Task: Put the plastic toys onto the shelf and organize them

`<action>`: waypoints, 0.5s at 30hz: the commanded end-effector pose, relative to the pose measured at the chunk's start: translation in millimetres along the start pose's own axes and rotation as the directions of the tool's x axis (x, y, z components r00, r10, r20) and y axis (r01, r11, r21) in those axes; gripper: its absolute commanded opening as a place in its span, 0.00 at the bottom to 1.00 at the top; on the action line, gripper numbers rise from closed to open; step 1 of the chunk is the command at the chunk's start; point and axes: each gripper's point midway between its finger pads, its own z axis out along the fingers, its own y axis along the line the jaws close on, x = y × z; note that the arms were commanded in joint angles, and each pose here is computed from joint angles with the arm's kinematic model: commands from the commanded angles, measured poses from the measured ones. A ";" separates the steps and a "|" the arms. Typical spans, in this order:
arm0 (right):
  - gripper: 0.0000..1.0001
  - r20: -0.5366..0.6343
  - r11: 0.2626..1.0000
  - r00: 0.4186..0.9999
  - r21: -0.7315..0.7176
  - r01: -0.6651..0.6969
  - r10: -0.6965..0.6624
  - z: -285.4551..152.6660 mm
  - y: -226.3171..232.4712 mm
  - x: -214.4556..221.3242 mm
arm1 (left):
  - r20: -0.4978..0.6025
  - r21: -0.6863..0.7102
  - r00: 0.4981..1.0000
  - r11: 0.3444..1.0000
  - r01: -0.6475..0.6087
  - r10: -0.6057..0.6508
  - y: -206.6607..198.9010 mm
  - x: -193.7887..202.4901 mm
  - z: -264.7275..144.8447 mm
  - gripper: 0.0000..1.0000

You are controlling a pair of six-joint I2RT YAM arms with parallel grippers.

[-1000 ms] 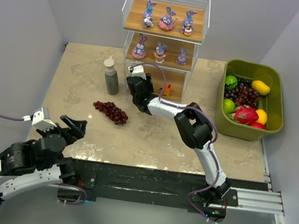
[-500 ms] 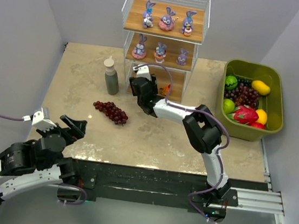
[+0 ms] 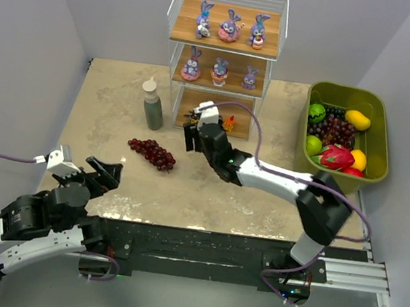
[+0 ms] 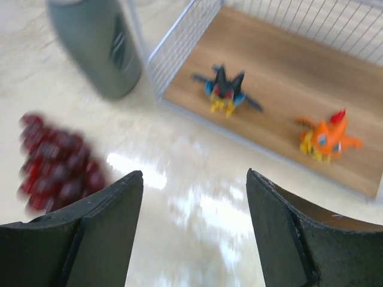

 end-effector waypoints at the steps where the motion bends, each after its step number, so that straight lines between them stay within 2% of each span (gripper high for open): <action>1: 0.72 0.022 0.976 0.987 -0.150 -0.156 0.161 -78.3 -4.7 -34.2 | -0.001 0.009 0.999 0.999 -0.032 0.032 -14.5 1.8 5.2 1.00; 2: 0.72 0.018 0.974 0.985 -0.153 -0.169 0.174 -91.5 -10.7 -34.7 | -0.009 0.008 0.999 0.999 -0.040 0.040 -15.6 3.7 5.7 0.99; 3: 0.73 0.052 0.965 0.976 -0.172 -0.199 0.211 -120.7 -21.8 -52.7 | -0.018 0.014 0.999 0.999 -0.043 0.043 -17.6 5.3 5.7 1.00; 4: 0.73 0.023 0.962 0.977 -0.180 -0.204 0.211 -132.5 -27.2 -37.1 | -0.025 0.018 0.998 0.999 -0.052 0.052 -19.2 6.8 6.0 1.00; 6: 0.73 0.007 0.960 0.976 -0.181 -0.213 0.218 -158.0 -40.4 -33.0 | -0.046 0.023 0.996 0.997 -0.072 0.073 -22.8 12.5 7.3 0.99; 7: 0.73 0.038 0.954 0.969 -0.189 -0.234 0.245 -178.0 -50.1 -43.6 | -0.047 0.030 0.995 0.996 -0.081 0.083 -25.1 13.2 7.9 0.99; 12: 0.74 0.040 0.956 0.963 -0.138 -0.258 0.265 -226.2 -85.0 -44.6 | -0.078 0.048 0.989 0.991 -0.123 0.126 -32.6 21.0 9.7 0.99; 15: 0.74 0.102 0.948 0.947 -0.126 -0.292 0.305 -256.2 -105.0 -64.4 | -0.087 0.056 0.986 0.989 -0.135 0.139 -34.9 22.5 9.5 0.99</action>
